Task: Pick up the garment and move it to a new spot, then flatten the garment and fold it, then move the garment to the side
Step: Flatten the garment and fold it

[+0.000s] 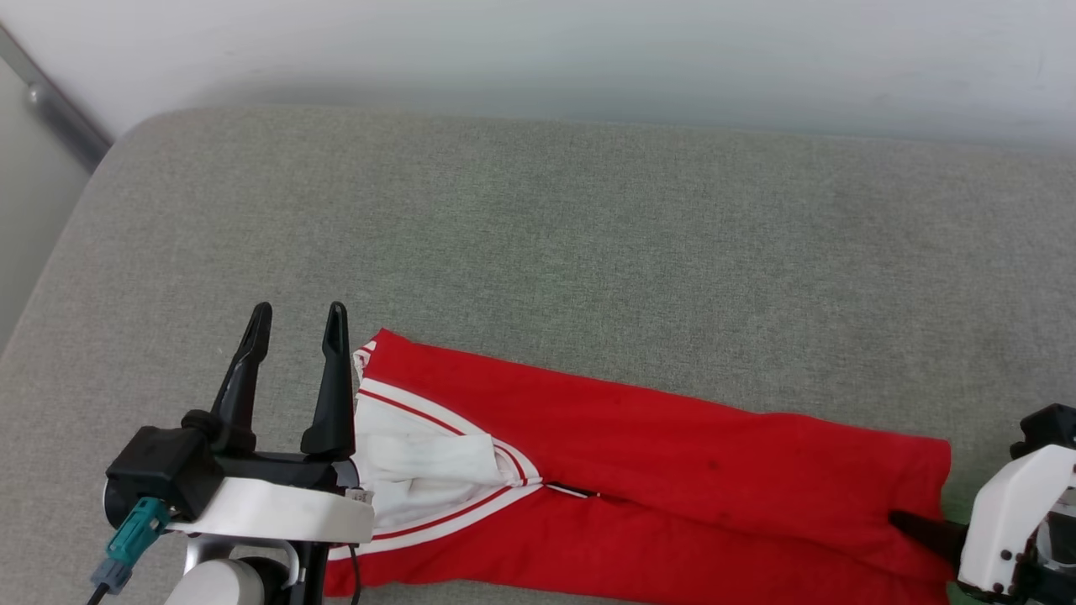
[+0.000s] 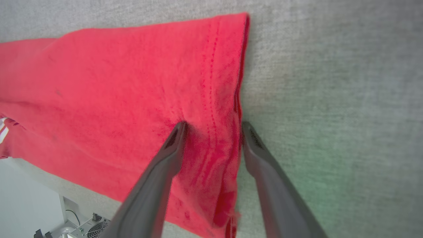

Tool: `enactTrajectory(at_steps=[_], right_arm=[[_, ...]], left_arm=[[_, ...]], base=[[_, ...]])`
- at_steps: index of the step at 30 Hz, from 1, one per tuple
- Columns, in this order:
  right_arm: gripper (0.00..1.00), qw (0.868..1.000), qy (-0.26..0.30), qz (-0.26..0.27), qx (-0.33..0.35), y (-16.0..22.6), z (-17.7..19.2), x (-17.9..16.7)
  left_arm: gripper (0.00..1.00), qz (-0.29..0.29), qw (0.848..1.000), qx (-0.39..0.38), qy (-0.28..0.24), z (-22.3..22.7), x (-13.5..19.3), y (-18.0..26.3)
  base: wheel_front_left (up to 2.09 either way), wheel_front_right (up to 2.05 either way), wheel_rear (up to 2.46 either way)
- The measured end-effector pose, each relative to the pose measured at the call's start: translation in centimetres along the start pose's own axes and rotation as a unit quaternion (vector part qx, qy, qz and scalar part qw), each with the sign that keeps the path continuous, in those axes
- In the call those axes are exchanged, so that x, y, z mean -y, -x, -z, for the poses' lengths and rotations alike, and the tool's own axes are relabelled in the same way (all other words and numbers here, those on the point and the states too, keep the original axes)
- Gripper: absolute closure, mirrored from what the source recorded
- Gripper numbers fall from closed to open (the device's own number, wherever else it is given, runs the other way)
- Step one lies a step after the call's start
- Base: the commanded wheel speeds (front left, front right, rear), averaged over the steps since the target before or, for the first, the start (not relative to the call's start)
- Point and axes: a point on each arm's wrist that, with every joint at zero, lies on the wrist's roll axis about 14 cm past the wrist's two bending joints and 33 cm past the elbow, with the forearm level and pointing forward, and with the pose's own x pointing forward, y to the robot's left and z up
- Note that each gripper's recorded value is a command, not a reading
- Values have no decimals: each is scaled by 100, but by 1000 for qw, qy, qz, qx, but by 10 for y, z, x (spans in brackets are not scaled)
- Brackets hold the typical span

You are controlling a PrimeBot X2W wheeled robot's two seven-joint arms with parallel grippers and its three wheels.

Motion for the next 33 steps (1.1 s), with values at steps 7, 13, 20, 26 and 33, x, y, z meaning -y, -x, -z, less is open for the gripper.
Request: enactTrajectory(at_steps=[7,13,20,26,33], right_arm=[[100,1000,20,-14,20,6,-4,-10],[100,997,42,-11,71,30,-23,-10],[100,992,8,46,117,67,-35,37],[100,977,-76,111,168,110,-41,99],[100,969,-174,47,166,104,-33,85]], left_arm=[[0,2,1000,-3,-7,-1,2,3],[0,7,1000,-7,-8,-2,6,8],[0,20,1000,-12,-3,-2,16,8],[0,32,999,-16,-4,-1,24,4],[0,39,999,-18,-7,1,28,3]], base=[[0,0,0],[0,0,0],[0,0,0],[0,0,0],[0,0,0]])
